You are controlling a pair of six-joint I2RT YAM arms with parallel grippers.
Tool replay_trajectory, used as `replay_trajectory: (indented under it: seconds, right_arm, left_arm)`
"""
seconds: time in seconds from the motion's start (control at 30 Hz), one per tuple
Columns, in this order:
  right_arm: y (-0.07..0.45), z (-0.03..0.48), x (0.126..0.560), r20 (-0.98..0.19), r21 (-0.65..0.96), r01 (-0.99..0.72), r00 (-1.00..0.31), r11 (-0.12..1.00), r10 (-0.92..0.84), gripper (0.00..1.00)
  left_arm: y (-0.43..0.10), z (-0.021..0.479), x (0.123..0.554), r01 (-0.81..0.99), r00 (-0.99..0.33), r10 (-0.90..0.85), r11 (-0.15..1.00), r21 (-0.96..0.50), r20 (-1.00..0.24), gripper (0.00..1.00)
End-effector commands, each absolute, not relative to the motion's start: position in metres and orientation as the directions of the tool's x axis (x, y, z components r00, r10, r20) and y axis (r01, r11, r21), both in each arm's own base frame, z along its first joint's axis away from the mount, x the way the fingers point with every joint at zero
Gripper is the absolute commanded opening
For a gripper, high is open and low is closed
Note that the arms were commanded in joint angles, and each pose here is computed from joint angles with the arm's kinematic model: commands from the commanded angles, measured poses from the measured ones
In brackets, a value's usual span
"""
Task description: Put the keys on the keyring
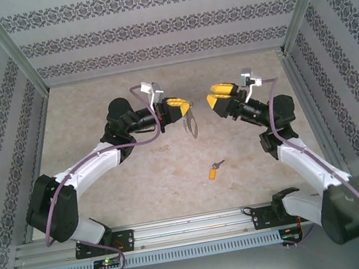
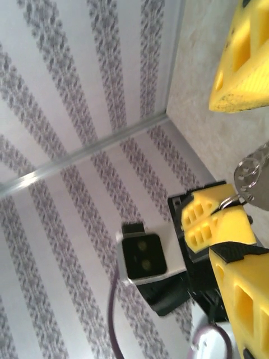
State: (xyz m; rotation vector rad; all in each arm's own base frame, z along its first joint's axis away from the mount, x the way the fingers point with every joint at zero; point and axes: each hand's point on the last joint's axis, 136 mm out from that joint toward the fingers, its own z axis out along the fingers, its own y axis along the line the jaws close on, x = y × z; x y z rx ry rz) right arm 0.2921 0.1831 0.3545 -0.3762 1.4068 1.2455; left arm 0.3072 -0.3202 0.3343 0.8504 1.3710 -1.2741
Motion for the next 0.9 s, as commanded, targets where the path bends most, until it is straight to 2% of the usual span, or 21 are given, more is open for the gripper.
replay_trajectory:
  seconds: [0.0,0.13,0.27,0.47,0.67,0.87]
  right_arm:
    - [0.163,0.319,0.303,-0.849,0.524,-0.653,-0.344,0.548,0.401,0.65]
    - [0.141,0.281,0.306,-0.812,0.576,-0.470,-0.424,0.669,0.401,0.65]
    - [0.124,0.238,0.304,-0.754,0.603,-0.300,-0.516,0.739,0.406,0.66]
    - [0.115,0.173,0.286,-0.622,0.639,-0.082,-0.641,0.765,0.450,0.65]
    - [0.115,0.117,0.253,-0.548,0.498,0.061,-0.751,0.865,0.368,0.62]
    - [0.114,0.077,0.228,-0.478,0.368,0.121,-0.826,0.922,0.299,0.57]
  left_arm:
    - [-0.303,0.354,0.302,0.954,0.081,-0.149,0.297,0.034,-0.985,0.00]
    - [-0.292,0.354,0.302,0.910,0.217,-0.152,0.388,0.143,-0.964,0.00]
    - [-0.284,0.352,0.304,0.883,0.249,-0.146,0.440,0.163,-0.957,0.00]
    - [-0.273,0.342,0.305,0.847,0.259,-0.142,0.508,0.154,-0.955,0.00]
    - [-0.259,0.343,0.306,0.814,0.272,-0.204,0.570,0.112,-0.940,0.00]
    - [-0.266,0.338,0.306,0.820,0.264,-0.219,0.564,0.099,-0.939,0.00]
